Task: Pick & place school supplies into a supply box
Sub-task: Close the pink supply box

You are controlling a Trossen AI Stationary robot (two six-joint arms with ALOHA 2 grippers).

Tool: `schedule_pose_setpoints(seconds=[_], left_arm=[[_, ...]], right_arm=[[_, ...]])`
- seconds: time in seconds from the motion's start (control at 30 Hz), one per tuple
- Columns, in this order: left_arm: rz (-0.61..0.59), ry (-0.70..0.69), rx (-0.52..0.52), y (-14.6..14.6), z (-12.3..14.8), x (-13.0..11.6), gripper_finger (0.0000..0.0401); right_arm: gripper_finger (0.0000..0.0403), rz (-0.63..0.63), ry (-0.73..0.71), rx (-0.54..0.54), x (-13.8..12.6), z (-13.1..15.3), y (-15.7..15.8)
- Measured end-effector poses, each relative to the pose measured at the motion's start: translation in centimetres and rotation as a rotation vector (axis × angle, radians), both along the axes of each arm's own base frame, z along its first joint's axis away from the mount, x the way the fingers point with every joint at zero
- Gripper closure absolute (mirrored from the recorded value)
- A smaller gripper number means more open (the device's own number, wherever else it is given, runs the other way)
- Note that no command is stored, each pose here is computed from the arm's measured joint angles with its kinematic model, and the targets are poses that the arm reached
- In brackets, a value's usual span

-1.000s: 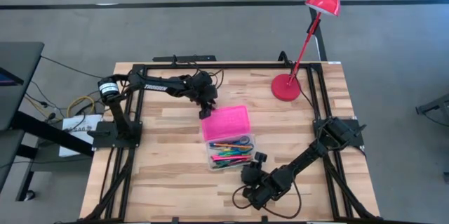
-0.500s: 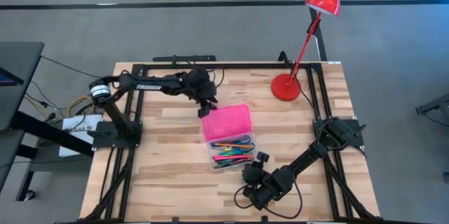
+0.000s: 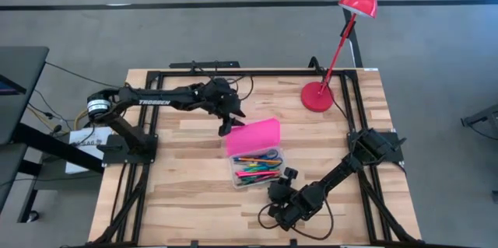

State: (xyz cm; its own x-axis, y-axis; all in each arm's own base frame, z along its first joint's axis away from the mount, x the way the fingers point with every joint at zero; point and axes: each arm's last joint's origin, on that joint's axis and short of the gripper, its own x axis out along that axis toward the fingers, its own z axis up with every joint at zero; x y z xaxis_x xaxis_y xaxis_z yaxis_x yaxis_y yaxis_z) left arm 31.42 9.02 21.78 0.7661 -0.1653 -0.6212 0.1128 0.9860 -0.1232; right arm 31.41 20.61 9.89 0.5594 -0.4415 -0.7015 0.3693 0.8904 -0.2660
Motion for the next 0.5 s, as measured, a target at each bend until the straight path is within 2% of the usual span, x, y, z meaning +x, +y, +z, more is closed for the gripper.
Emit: schedule_pose_setpoints(seconds=[0.27, 0.37, 0.4, 0.5], left_arm=[[-0.096, -0.025, 0.001, -2.8, 0.3, 0.8, 0.0234], [-0.134, 0.020, -0.013, -4.0, -0.7, 0.9, 0.0234], [-0.126, 0.057, -0.003, -4.3, -1.0, 0.7, 0.0234], [-0.107, 0.035, 0.062, -4.9, -0.5, 1.0, 0.0234]], right_arm=[[0.0286, -0.033, -0.020, -0.021, 0.8, 0.0, -1.1], [0.0286, -0.048, -0.021, -0.027, 1.2, 0.0, -1.7], [0.0286, -0.054, -0.021, -0.024, 1.3, 0.0, -1.9], [0.0286, -0.053, -0.021, -0.013, 1.5, 0.0, -2.0]])
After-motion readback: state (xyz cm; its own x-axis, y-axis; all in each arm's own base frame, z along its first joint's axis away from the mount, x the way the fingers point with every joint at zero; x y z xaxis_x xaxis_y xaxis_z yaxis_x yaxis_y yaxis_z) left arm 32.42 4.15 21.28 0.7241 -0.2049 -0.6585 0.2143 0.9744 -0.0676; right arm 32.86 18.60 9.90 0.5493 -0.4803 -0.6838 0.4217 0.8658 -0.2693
